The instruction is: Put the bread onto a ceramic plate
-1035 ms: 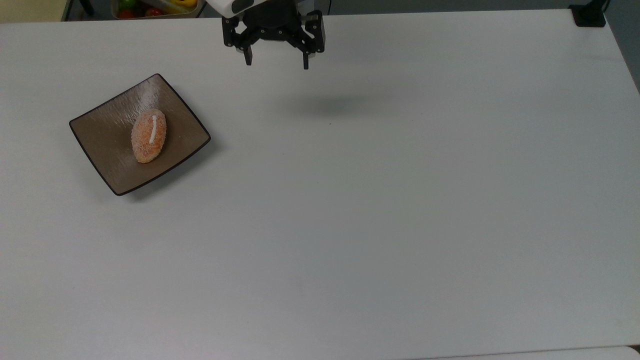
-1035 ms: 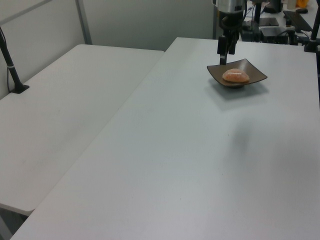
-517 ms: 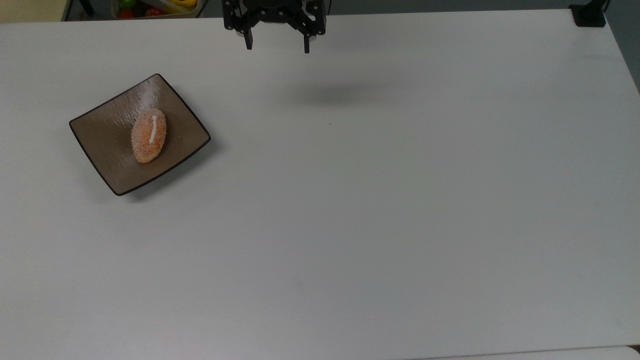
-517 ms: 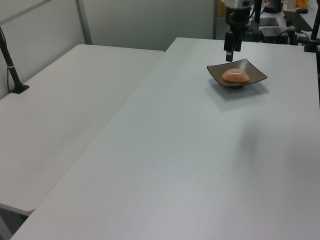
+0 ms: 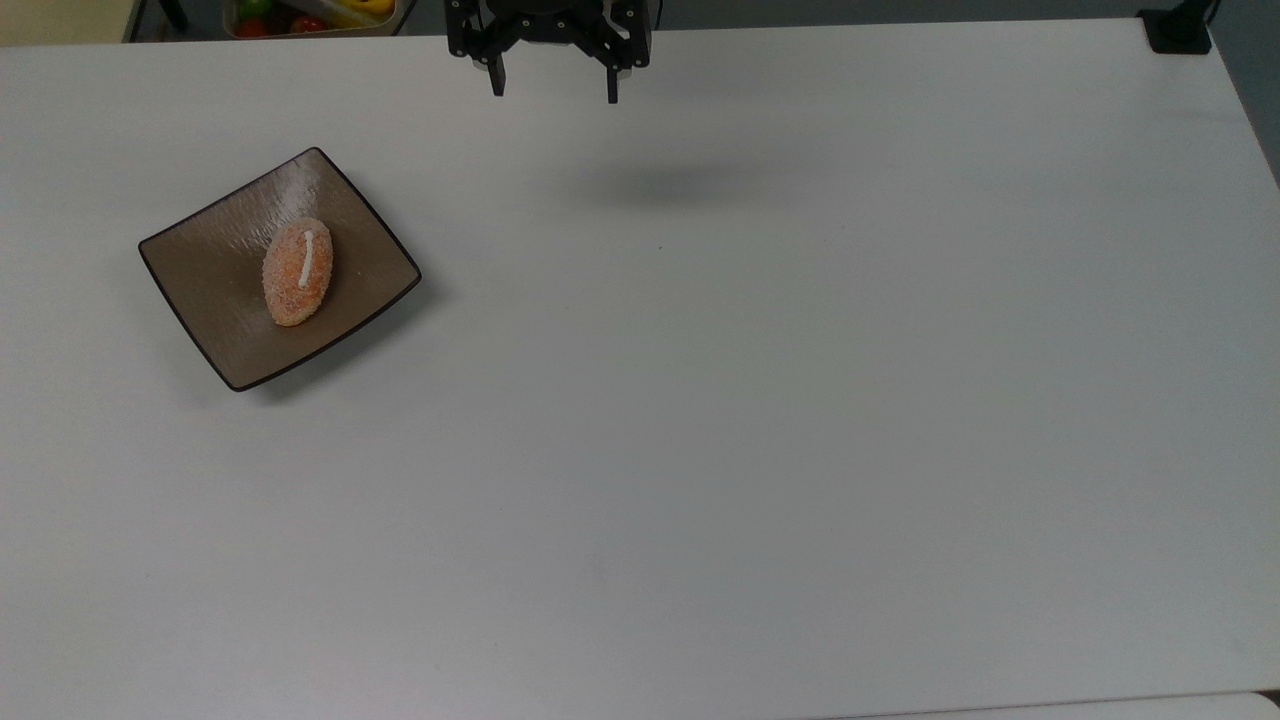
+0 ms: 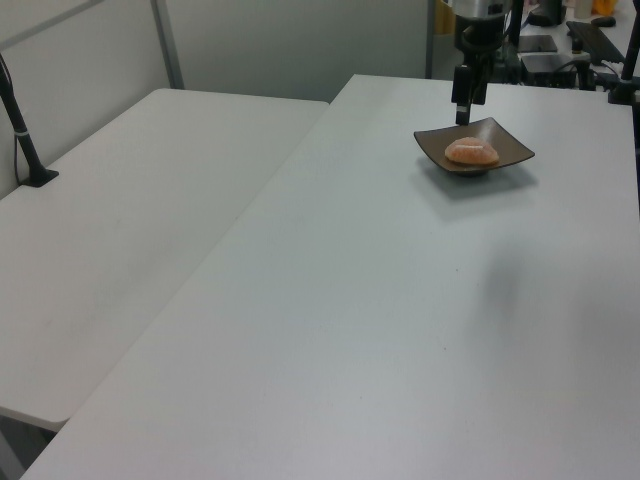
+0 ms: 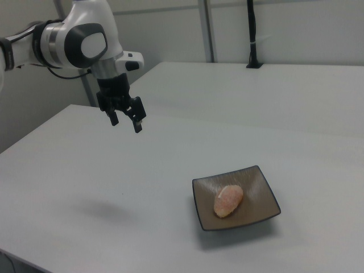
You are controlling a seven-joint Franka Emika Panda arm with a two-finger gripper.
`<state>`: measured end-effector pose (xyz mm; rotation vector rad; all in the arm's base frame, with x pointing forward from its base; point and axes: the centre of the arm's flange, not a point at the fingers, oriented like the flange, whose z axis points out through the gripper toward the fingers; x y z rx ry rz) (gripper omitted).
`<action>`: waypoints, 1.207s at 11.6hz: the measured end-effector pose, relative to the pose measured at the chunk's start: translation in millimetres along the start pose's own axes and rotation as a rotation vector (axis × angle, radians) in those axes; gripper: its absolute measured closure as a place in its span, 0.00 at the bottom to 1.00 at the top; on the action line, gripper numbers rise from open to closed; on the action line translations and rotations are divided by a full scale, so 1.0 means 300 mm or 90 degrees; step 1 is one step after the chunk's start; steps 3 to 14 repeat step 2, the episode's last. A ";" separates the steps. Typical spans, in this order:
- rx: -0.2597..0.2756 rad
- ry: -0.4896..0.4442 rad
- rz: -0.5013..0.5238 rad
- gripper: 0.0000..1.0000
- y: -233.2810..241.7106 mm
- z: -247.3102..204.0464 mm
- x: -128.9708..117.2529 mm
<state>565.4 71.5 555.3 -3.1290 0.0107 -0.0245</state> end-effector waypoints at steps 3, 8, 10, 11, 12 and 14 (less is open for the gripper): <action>0.000 0.000 0.003 0.00 0.009 0.000 0.001; 0.000 0.000 0.003 0.00 0.009 0.000 0.001; 0.000 0.000 0.003 0.00 0.009 0.000 0.001; 0.000 0.000 0.003 0.00 0.009 0.000 0.001; 0.000 0.000 0.003 0.00 0.009 0.000 0.001; 0.000 0.000 0.003 0.00 0.009 0.000 0.001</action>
